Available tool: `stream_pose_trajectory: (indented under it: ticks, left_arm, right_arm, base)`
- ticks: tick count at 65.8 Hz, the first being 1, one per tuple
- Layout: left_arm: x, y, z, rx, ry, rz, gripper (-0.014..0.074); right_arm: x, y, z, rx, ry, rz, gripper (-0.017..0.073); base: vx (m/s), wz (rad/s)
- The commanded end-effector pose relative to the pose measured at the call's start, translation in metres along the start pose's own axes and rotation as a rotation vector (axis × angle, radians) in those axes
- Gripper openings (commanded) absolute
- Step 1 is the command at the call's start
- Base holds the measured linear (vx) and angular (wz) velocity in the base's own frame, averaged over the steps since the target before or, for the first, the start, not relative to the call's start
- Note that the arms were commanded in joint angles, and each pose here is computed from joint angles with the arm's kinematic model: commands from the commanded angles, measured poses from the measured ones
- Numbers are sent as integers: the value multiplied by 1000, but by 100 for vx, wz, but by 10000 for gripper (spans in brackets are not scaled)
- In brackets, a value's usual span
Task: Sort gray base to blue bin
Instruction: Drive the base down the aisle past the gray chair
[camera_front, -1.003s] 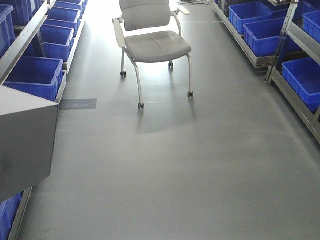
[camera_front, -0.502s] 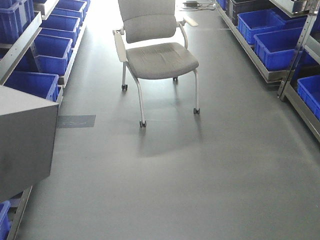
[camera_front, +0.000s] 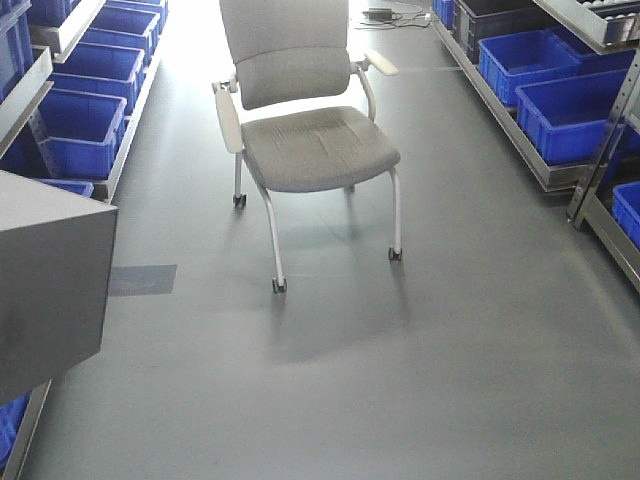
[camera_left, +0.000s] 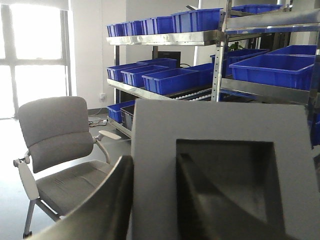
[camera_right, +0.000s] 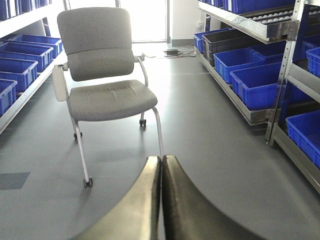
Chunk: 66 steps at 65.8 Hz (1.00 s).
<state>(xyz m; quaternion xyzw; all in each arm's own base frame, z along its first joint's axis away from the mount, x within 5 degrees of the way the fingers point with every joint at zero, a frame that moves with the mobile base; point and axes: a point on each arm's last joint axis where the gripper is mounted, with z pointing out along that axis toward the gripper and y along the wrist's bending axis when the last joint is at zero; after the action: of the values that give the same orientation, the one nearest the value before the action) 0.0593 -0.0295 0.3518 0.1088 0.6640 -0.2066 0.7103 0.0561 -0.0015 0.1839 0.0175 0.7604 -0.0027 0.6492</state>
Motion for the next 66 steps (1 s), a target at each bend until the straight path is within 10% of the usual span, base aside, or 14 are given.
stream_pose_trajectory:
  ticks: [1, 66]
  left_arm:
    - [-18, -1, -1, 1, -122, -27, -6]
    - [-18, -1, -1, 1, -122, -27, -6]
  right_arm:
    - [-5, 0, 1, 4, -52, -18, -5]
    - [-5, 0, 1, 4, -52, -18, -5]
  base:
    - [41, -2]
    - [35, -11]
